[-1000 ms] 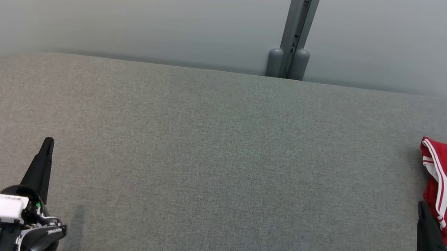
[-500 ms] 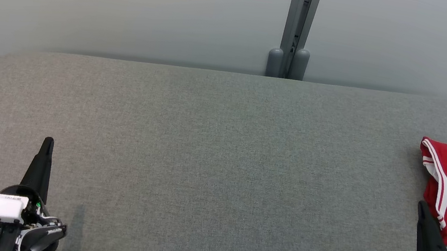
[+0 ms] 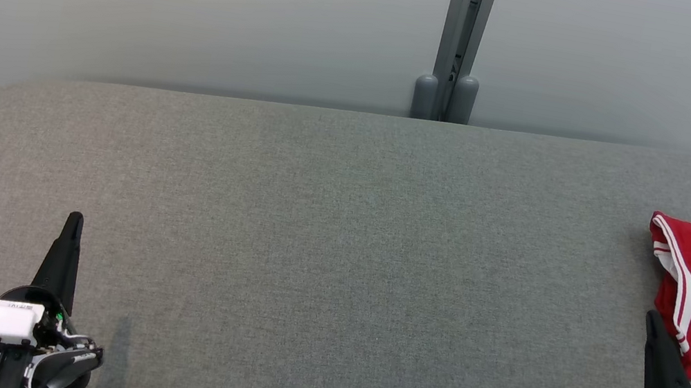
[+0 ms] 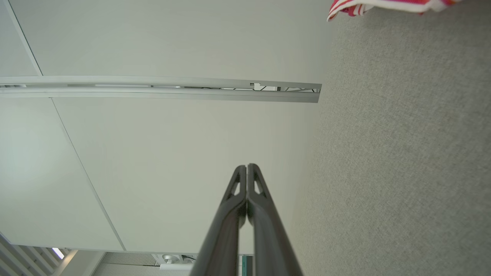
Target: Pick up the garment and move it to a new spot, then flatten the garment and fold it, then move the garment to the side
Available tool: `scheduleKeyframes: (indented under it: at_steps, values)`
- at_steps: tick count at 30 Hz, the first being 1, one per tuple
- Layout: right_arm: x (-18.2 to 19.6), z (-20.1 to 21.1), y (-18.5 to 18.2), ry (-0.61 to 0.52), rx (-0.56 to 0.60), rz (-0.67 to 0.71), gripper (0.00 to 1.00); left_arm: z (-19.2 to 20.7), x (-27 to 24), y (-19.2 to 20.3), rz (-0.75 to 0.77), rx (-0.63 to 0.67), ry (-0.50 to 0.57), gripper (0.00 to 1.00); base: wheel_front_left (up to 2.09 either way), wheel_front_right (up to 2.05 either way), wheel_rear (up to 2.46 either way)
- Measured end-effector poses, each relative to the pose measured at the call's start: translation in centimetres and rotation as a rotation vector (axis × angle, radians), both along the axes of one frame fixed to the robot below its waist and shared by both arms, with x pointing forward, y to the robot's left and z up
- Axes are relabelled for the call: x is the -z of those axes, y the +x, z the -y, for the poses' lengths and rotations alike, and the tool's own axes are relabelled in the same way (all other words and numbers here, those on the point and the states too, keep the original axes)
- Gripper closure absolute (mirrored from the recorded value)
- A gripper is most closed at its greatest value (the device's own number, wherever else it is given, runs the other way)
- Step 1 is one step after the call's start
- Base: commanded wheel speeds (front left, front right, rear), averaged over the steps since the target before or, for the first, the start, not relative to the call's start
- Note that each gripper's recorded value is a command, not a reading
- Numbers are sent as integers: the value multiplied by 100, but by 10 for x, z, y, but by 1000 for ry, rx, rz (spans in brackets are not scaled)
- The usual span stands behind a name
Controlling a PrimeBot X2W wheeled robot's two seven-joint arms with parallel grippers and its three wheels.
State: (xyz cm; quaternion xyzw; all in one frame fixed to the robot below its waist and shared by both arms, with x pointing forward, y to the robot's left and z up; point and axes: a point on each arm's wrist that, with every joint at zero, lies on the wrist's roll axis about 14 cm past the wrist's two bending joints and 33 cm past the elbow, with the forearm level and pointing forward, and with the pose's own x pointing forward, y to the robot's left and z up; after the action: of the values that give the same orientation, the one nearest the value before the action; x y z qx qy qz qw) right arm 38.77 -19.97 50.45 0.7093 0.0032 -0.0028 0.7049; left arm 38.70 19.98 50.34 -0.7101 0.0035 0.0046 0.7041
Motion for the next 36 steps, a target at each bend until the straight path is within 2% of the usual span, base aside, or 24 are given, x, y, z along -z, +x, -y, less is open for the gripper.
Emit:
scheduleKeyframes:
  at_steps: [36]
  values:
    - [0,0,0,0,0,0,100,0,0,0,0,0,2,100,0,0,0]
